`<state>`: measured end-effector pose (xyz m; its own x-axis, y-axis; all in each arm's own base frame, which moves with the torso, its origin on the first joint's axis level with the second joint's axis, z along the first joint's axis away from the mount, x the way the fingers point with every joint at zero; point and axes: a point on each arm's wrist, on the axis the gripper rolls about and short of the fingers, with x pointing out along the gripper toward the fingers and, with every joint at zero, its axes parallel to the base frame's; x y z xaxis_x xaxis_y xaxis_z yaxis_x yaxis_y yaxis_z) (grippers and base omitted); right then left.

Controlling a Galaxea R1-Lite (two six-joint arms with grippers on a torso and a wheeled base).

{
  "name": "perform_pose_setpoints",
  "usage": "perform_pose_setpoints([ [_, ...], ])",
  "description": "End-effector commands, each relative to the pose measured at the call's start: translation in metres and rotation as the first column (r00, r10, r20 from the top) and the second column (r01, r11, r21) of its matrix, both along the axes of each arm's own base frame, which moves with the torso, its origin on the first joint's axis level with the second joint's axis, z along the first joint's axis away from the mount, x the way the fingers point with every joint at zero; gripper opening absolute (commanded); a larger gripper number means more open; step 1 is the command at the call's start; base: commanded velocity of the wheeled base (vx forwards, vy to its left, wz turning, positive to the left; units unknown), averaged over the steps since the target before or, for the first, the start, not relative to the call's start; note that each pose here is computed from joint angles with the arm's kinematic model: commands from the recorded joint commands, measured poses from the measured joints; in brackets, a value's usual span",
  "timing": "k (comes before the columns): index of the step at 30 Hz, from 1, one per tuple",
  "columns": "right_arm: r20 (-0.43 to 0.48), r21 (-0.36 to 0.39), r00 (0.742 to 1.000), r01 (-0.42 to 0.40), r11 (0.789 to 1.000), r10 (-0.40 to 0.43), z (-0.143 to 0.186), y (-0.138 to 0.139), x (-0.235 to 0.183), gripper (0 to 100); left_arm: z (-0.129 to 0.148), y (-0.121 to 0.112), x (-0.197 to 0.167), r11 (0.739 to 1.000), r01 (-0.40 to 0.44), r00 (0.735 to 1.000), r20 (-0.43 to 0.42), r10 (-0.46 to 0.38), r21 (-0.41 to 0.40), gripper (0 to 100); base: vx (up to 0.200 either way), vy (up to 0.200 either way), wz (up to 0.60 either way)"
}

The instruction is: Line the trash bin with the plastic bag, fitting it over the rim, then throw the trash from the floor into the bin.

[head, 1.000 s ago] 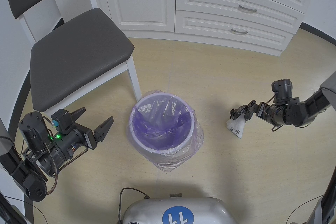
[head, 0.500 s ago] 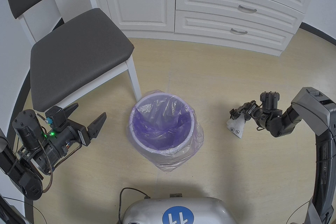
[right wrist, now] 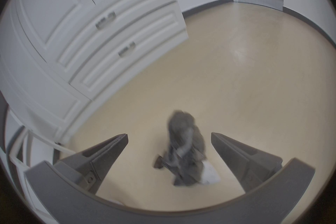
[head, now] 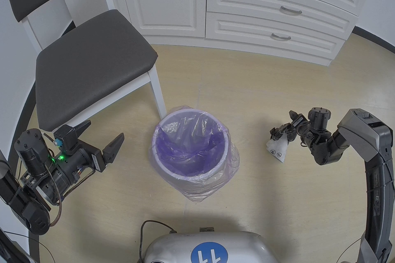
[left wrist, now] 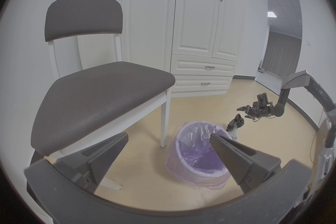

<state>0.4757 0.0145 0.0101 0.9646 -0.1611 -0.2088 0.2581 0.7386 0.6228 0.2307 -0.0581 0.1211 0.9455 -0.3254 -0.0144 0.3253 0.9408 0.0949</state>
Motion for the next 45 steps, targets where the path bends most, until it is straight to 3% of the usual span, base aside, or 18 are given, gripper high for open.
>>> perform_pose_setpoints([
  [1,0.03,0.016,1.0,-0.005,1.0,0.004,-0.023,0.005,0.001,100,-0.001,0.001,-0.001,1.0,-0.003,1.0,0.004,0.003,0.02,100,0.0,0.0,0.0],
  [12,0.045,0.015,0.999,0.018,1.0,-0.018,-0.024,-0.004,0.006,100,0.002,0.003,-0.001,1.0,-0.014,1.0,0.015,0.014,0.019,100,0.0,0.0,0.0],
  [17,0.11,0.007,0.994,0.026,1.0,-0.027,0.013,-0.002,0.0,100,0.003,0.004,-0.002,1.0,-0.014,1.0,0.019,0.014,0.019,100,0.0,0.0,0.0],
  [20,0.135,-0.072,0.991,0.022,0.997,-0.012,0.055,0.002,-0.021,100,0.003,0.004,-0.003,0.999,-0.014,1.0,0.023,0.013,0.032,100,0.0,0.0,0.0],
  [22,0.094,-0.164,0.995,-0.002,0.986,0.018,0.063,0.002,-0.038,100,0.002,0.004,-0.003,0.999,-0.014,1.0,0.022,0.013,0.044,100,0.0,0.0,0.0],
  [23,0.094,-0.164,0.995,-0.002,0.986,0.018,0.063,0.002,-0.038,100,0.002,0.004,-0.003,0.999,-0.014,1.0,0.022,0.013,0.044,100,0.0,0.0,0.0],
  [25,0.031,-0.281,0.998,-0.037,0.959,0.048,0.065,0.002,-0.054,100,0.002,0.004,-0.004,0.999,-0.016,1.0,0.026,0.014,0.046,100,0.0,0.0,0.0],
  [27,0.001,-0.342,0.996,-0.089,0.935,0.095,0.068,0.002,-0.054,100,0.003,0.004,-0.003,0.999,-0.017,0.999,0.028,0.016,0.047,100,0.0,0.0,0.0],
  [28,-0.07,-0.416,0.983,-0.183,0.891,0.169,0.071,0.004,-0.053,100,0.005,0.005,-0.005,0.998,-0.03,0.999,0.036,0.028,0.046,100,0.0,0.0,0.0],
  [29,-0.114,-0.449,0.974,-0.227,0.864,0.197,0.075,0.005,-0.053,100,0.006,0.005,-0.006,0.998,-0.041,0.998,0.039,0.039,0.047,100,0.0,0.0,0.0],
  [31,-0.193,-0.473,0.956,-0.289,0.833,0.222,0.083,0.011,-0.055,100,0.007,0.005,-0.004,0.997,-0.064,0.997,0.046,0.062,0.048,100,0.0,0.0,0.0],
  [34,-0.207,-0.451,0.943,-0.328,0.83,0.26,0.084,0.024,-0.052,100,0.007,0.005,-0.003,0.996,-0.072,0.996,0.05,0.069,0.05,100,0.0,0.0,0.0],
  [39,-0.149,-0.444,0.96,-0.279,0.851,0.237,0.092,0.02,-0.043,100,0.007,0.005,-0.003,0.996,-0.071,0.996,0.053,0.068,0.057,100,0.0,0.0,0.0],
  [42,-0.099,-0.452,0.966,-0.256,0.855,0.237,0.14,0.019,-0.074,100,0.009,0.005,-0.004,0.996,-0.073,0.996,0.06,0.069,0.055,100,0.0,0.0,0.0],
  [45,-0.131,-0.453,0.957,-0.289,0.844,0.257,0.175,0.019,-0.117,100,0.011,0.006,-0.006,0.996,-0.073,0.995,0.071,0.069,0.053,100,0.0,0.0,0.0],
])
